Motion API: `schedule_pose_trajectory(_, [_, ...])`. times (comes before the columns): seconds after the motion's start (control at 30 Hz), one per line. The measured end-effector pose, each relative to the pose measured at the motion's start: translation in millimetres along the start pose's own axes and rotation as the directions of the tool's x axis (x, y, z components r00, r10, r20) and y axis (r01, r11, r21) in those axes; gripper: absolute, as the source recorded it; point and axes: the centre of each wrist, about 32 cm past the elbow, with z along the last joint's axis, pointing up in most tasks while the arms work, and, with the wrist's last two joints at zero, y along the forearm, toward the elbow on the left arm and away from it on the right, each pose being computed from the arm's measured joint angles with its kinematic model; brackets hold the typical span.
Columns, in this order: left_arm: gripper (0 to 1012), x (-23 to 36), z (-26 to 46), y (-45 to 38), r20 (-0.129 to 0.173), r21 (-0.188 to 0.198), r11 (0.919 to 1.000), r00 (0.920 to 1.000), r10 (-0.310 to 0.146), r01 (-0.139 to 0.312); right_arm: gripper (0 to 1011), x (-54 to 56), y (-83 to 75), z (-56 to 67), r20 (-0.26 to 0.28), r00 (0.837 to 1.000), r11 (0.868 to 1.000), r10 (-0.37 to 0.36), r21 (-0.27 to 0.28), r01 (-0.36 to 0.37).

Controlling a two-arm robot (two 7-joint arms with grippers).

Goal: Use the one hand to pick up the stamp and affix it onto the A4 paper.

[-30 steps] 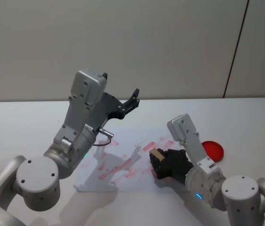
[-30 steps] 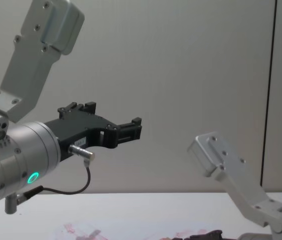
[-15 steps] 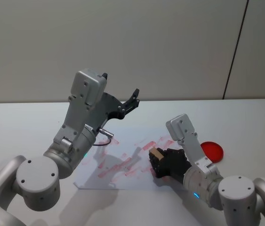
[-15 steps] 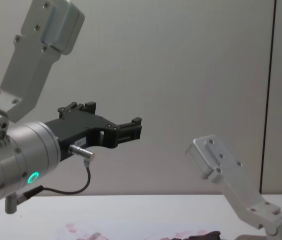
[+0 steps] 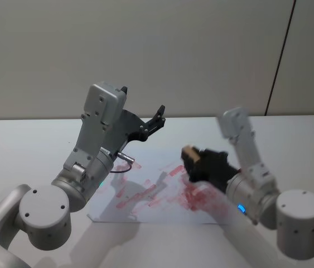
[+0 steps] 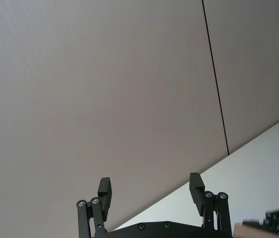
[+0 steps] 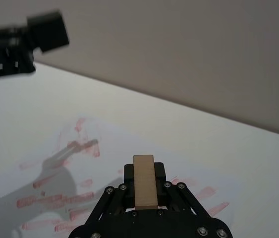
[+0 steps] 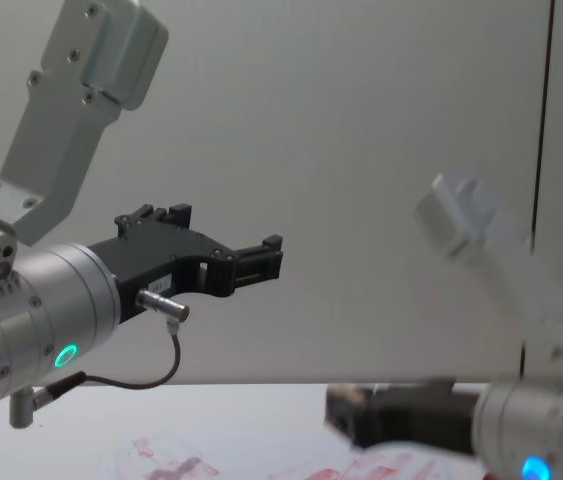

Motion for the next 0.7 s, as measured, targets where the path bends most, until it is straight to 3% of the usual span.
schedule_pose_trajectory(0.17, [1002, 0.0, 0.0, 0.0, 0.000, 0.000, 1.0000, 1.0000, 0.000, 0.000, 218, 12.5, -13.8, 16.1, -0.037, 0.999, 0.998, -0.039, 0.053, 0.040])
schedule_pose_trajectory(0.3, [1001, 0.0, 0.0, 0.0, 0.000, 0.000, 1.0000, 1.0000, 0.000, 0.000, 218, 23.9, -25.2, 20.9, -0.058, 0.996, 0.995, -0.072, 0.068, 0.076])
schedule_pose_trajectory(0.5, [1001, 0.0, 0.0, 0.0, 0.000, 0.000, 1.0000, 1.0000, 0.000, 0.000, 218, 38.5, -39.5, 19.2, -0.068, 0.991, 0.991, -0.119, 0.055, 0.123])
schedule_pose_trajectory(0.7, [1001, 0.0, 0.0, 0.0, 0.000, 0.000, 1.0000, 1.0000, 0.000, 0.000, 218, 52.4, -53.3, 8.8, -0.056, 0.985, 0.987, -0.161, 0.015, 0.162])
